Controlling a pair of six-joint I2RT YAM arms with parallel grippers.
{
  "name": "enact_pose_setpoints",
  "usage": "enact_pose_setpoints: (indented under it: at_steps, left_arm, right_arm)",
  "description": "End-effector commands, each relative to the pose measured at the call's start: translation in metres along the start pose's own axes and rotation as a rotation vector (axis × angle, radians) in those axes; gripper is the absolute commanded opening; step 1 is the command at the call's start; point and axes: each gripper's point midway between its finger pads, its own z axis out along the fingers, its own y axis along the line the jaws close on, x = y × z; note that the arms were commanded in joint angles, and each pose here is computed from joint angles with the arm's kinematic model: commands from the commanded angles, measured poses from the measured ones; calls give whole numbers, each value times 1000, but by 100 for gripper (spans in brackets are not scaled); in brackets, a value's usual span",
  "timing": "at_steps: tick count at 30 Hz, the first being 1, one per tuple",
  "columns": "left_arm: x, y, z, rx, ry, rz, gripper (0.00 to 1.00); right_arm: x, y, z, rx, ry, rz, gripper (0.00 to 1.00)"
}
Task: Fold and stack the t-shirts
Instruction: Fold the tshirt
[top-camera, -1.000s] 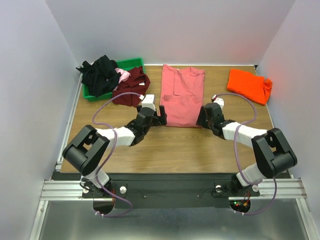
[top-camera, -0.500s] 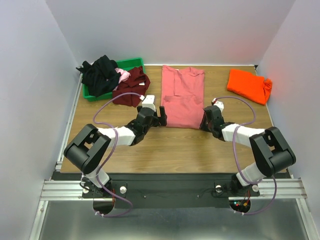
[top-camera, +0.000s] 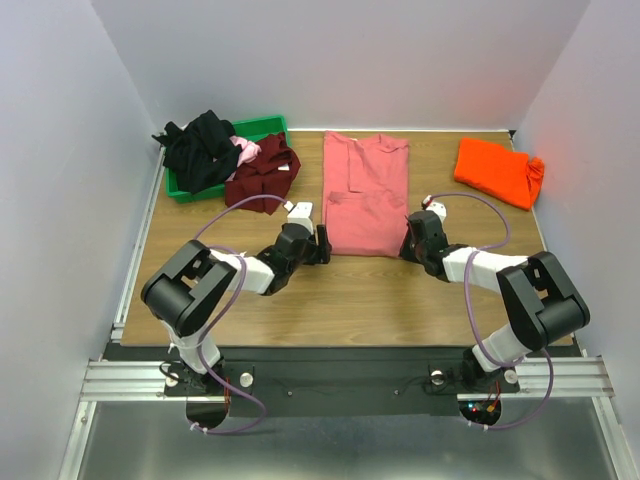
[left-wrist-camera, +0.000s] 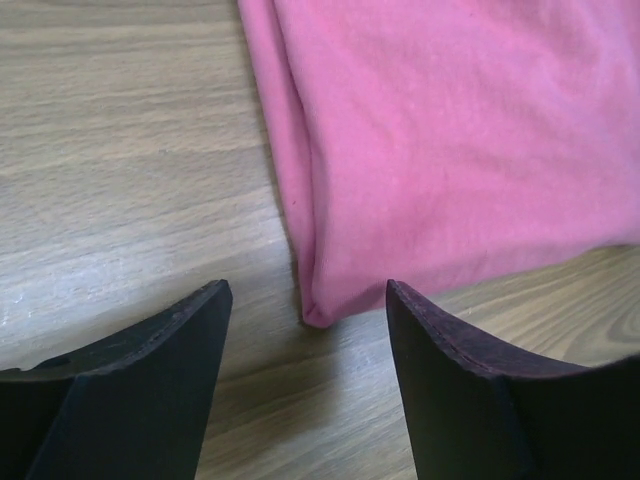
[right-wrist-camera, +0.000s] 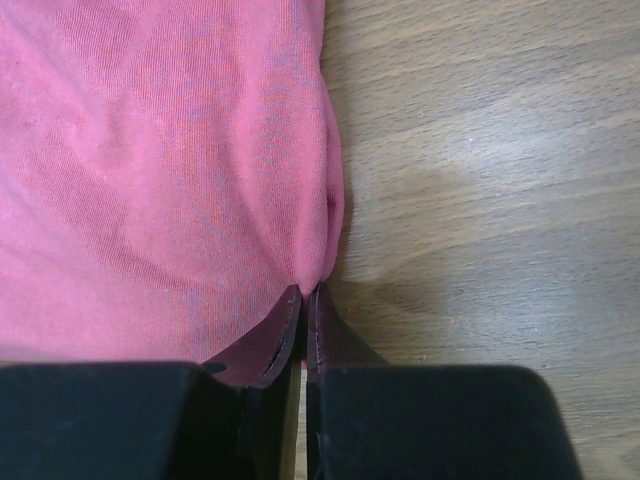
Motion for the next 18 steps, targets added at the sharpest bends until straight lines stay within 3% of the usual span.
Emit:
enact_pose_setpoints:
  at_steps: [1,5,11,17,18]
  left_arm:
    - [-12,-9,6,26,-36,-16,72]
    - [-6,-9,13,27,-17,-10,70]
    - [-1,-7,13,23,-7,-10,51]
    - [3,-8,14,33,8,-11,14]
    - [4,-8,14,33,12,-14,0]
  right_arm:
    - [11,-4,4,19,36,-21,2]
    - [12,-4,6,21,42,-25,2]
    - [12,-4,7,23,40,-28,1]
    - [10,-2,5,10,37,-28,0]
    - [10,0,3,0,38,-29,1]
